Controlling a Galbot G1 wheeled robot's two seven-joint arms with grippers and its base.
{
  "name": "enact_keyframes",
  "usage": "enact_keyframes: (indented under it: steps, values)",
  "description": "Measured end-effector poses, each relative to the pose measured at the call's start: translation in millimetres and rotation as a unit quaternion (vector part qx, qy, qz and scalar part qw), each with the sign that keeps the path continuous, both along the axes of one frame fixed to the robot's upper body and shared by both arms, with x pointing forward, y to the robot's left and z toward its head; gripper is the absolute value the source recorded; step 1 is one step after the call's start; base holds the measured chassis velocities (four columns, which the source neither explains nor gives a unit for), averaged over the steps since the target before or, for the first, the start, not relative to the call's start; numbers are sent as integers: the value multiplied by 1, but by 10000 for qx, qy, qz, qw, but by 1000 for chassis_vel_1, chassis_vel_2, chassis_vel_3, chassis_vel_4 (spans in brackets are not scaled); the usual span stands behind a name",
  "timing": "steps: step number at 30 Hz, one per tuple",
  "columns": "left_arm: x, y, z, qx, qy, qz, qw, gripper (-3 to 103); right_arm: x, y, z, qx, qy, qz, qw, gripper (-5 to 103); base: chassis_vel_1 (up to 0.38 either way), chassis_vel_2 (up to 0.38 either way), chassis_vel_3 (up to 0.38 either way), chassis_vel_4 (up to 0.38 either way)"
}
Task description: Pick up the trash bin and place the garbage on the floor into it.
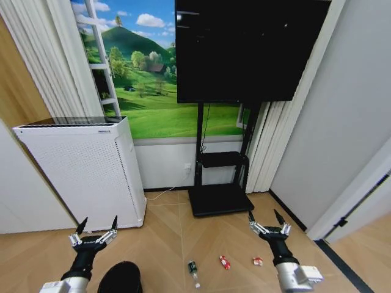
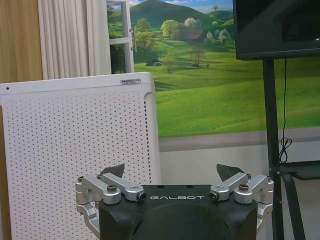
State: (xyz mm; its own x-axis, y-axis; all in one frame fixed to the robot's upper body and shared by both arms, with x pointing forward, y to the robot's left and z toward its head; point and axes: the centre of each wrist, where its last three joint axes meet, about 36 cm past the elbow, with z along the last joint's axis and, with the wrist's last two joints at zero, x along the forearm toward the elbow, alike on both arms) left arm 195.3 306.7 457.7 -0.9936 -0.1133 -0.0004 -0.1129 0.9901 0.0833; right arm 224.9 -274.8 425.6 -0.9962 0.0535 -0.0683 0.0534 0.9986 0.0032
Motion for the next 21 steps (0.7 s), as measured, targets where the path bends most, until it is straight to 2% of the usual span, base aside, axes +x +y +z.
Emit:
enact_keyframes:
  steps: [8, 14, 17, 21]
  values:
    - [3, 3, -5, -121, 10, 75, 9999, 100, -5, 1, -6, -99, 145, 44, 9998, 100, 0, 0, 0, 0]
    - [8, 8, -12, -224, 77, -2, 9997, 100, -11, -12, -9, -303, 345, 103, 9989, 100, 0, 0, 0, 0]
    - [11, 10, -21, -254, 134, -2, 9996, 100, -3, -17, -8, -223, 411, -36, 9989, 100, 0, 0, 0, 0]
    - [8, 11, -27, -203, 211, 84, 9995, 100, 8, -16, -10, 94, 493, -197, 9985, 100, 0, 0, 0, 0]
